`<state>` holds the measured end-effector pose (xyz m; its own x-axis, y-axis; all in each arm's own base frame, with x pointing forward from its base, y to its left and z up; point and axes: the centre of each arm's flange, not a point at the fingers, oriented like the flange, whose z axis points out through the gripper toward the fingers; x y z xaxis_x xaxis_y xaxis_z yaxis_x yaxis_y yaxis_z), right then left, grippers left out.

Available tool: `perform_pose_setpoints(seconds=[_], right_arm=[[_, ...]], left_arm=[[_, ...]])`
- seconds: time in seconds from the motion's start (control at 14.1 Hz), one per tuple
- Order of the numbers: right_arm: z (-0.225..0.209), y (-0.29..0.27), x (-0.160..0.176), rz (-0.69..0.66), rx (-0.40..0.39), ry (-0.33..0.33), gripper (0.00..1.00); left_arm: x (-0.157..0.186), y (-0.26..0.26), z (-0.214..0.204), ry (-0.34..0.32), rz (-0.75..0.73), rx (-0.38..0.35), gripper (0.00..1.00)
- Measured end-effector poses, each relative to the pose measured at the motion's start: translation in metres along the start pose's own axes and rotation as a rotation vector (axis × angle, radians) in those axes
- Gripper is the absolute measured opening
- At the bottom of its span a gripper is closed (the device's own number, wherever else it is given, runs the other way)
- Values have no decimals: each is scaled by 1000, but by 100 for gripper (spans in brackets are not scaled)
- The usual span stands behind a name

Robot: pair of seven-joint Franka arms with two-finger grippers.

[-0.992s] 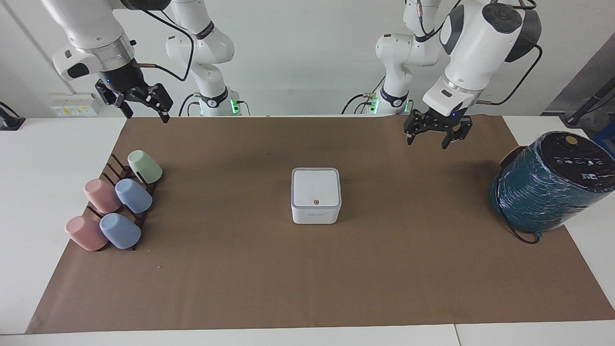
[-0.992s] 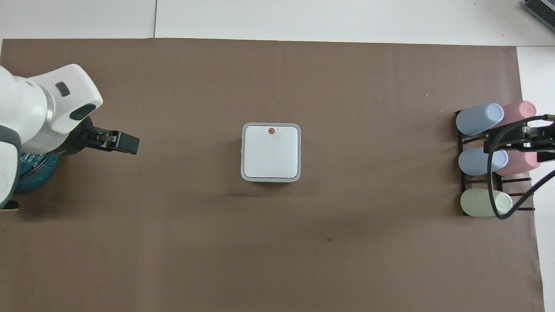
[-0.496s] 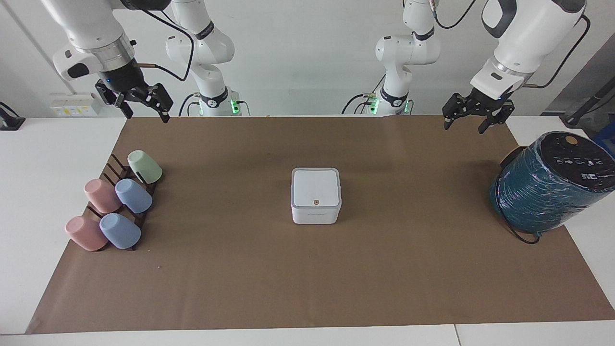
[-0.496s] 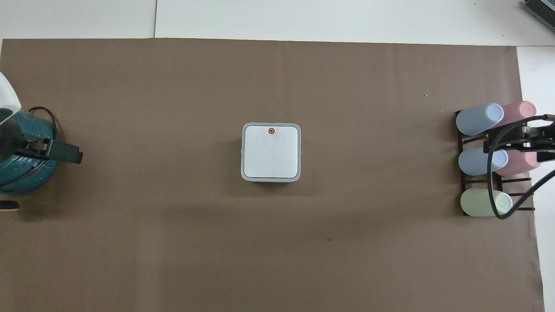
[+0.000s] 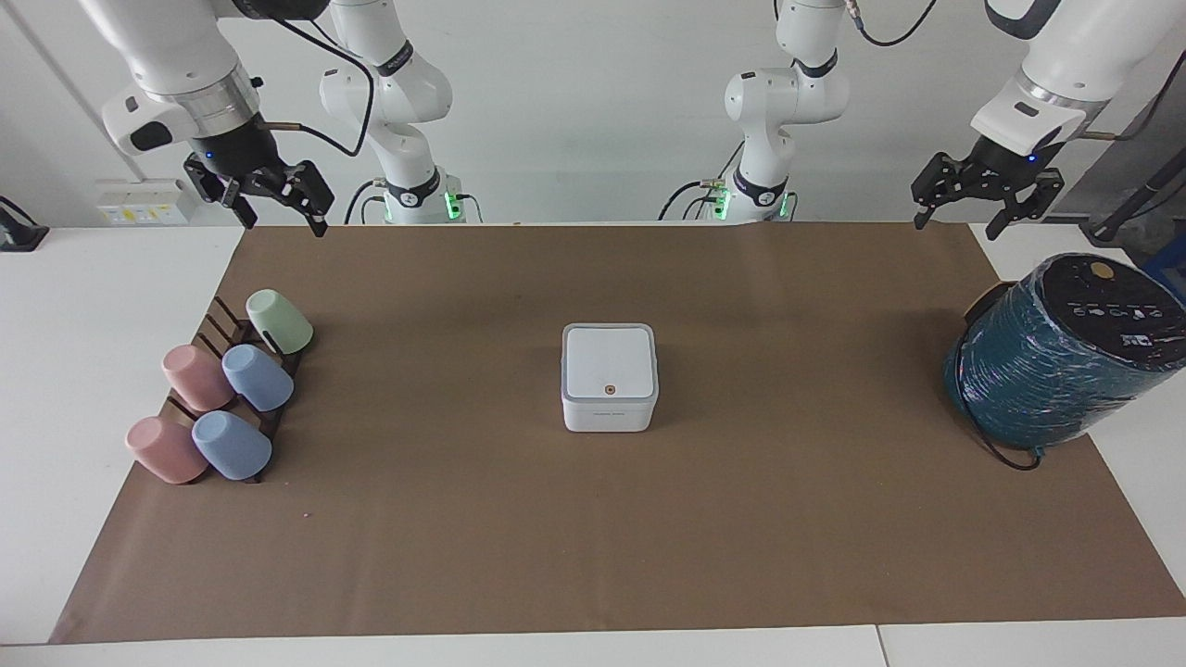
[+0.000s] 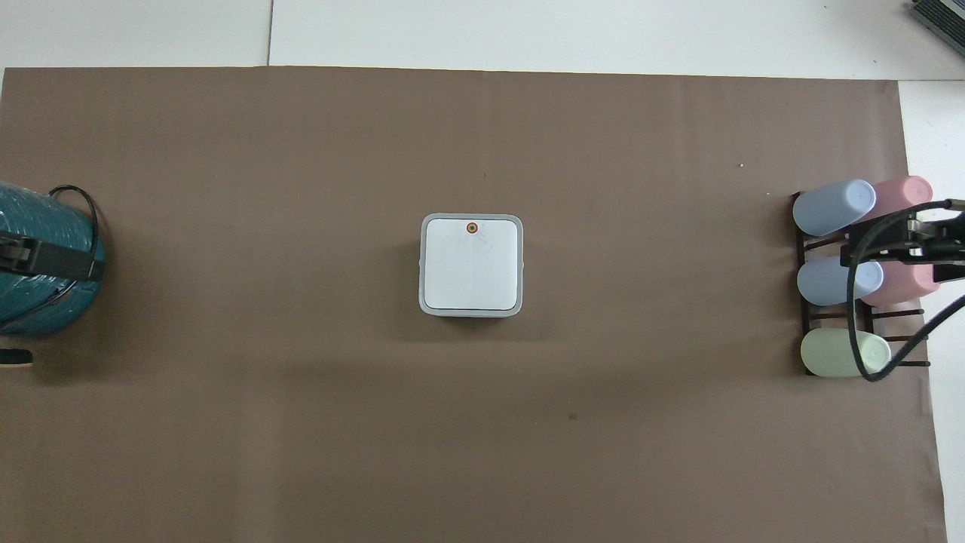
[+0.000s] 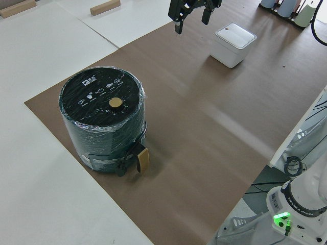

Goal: Close trash can lid

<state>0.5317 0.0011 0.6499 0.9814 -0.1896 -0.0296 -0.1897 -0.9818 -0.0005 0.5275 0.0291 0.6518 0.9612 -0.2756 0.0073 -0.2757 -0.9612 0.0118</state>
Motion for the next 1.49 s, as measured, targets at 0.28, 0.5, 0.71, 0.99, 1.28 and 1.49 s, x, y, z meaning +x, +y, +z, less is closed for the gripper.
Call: perform_pose_setpoints(seconds=[0.28, 0.5, 0.71, 0.99, 1.28, 1.49], right_arm=[[0, 0, 0, 0, 1, 0, 100], [0, 0, 0, 0, 1, 0, 100], [0, 0, 0, 0, 1, 0, 100], [0, 0, 0, 0, 1, 0, 100], [0, 0, 0, 0, 1, 0, 100], [0, 0, 0, 0, 1, 0, 100]], left_arm=[[-4, -5, -6, -24, -9, -35, 100], [-1, 2, -5, -31, -37, -37, 100], [2, 11, -4, -39, -92, -37, 100], [3, 14, -3, -43, -128, -30, 100], [5, 21, -3, -47, -151, -11, 100], [5, 21, -3, -47, -154, -10, 100]])
